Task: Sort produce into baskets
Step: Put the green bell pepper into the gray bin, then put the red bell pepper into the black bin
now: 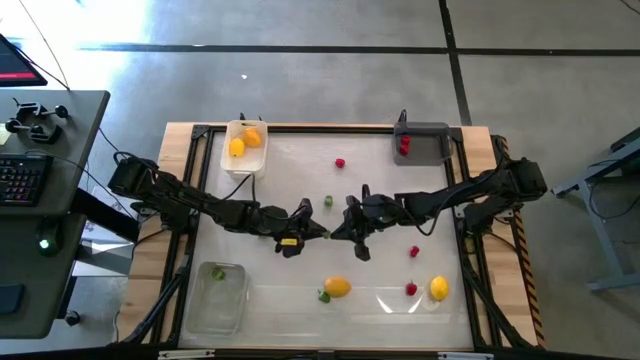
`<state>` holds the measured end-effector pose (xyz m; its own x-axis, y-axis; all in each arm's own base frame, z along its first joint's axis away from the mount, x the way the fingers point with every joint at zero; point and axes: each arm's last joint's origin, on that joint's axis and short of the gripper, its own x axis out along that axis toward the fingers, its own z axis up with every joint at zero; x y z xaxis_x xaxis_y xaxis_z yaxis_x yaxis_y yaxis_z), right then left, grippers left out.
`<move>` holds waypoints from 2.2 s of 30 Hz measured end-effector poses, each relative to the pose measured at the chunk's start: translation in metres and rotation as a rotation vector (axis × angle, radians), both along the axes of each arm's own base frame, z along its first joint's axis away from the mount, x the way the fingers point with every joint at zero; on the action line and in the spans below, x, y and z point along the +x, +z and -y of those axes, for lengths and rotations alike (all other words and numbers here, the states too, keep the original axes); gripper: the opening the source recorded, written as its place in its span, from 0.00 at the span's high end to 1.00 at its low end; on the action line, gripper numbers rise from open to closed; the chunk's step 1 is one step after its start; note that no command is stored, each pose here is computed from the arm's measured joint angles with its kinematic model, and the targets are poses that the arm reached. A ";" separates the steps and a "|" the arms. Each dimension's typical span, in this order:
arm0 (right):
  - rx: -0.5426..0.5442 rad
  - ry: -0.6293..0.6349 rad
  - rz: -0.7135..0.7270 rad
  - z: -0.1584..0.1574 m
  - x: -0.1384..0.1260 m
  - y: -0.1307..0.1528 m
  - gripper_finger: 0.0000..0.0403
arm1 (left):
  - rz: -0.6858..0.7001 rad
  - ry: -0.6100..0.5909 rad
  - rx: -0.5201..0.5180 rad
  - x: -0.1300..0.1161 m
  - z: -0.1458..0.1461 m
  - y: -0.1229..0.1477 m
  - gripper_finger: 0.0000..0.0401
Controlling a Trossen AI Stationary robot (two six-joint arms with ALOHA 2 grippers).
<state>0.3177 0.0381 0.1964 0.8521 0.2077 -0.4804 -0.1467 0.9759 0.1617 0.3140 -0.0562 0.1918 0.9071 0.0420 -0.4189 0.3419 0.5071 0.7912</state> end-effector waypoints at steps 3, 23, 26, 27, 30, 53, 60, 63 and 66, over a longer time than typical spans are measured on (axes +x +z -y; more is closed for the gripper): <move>-0.003 -0.005 -0.002 0.000 0.000 0.000 0.89 | -0.019 0.018 -0.001 -0.001 -0.001 -0.002 0.88; -0.257 -0.240 -0.056 0.017 -0.011 0.006 0.59 | -0.234 0.166 -0.327 -0.080 0.020 0.067 0.95; -0.257 -0.247 -0.066 0.019 -0.011 0.005 0.58 | -0.357 0.210 -0.520 -0.105 0.028 0.084 0.95; -0.257 -0.246 -0.069 0.019 -0.011 0.005 0.58 | -0.400 0.223 -0.595 -0.114 0.032 0.090 0.95; -0.261 -0.243 -0.073 0.019 -0.012 0.005 0.58 | -0.525 0.255 -0.857 -0.134 0.043 0.102 0.95; -0.261 -0.243 -0.087 0.019 -0.012 0.003 0.58 | -0.877 0.682 -1.106 -0.178 0.051 0.011 0.89; -0.260 -0.243 -0.087 0.019 -0.012 0.003 0.58 | -0.884 0.740 -1.173 -0.176 0.051 0.011 0.74; -0.260 -0.243 -0.087 0.019 -0.012 0.003 0.58 | -0.916 0.731 -1.181 -0.177 0.051 0.011 0.69; -0.261 -0.243 -0.088 0.019 -0.012 0.003 0.58 | -0.931 0.720 -1.180 -0.177 0.052 0.011 0.66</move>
<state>0.3054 0.0194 0.1998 0.8148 -0.1350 -0.5638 0.0981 0.9906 -0.0954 0.1372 -0.1078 0.2032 0.2825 -0.3987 -0.8725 -0.1075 0.8907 -0.4418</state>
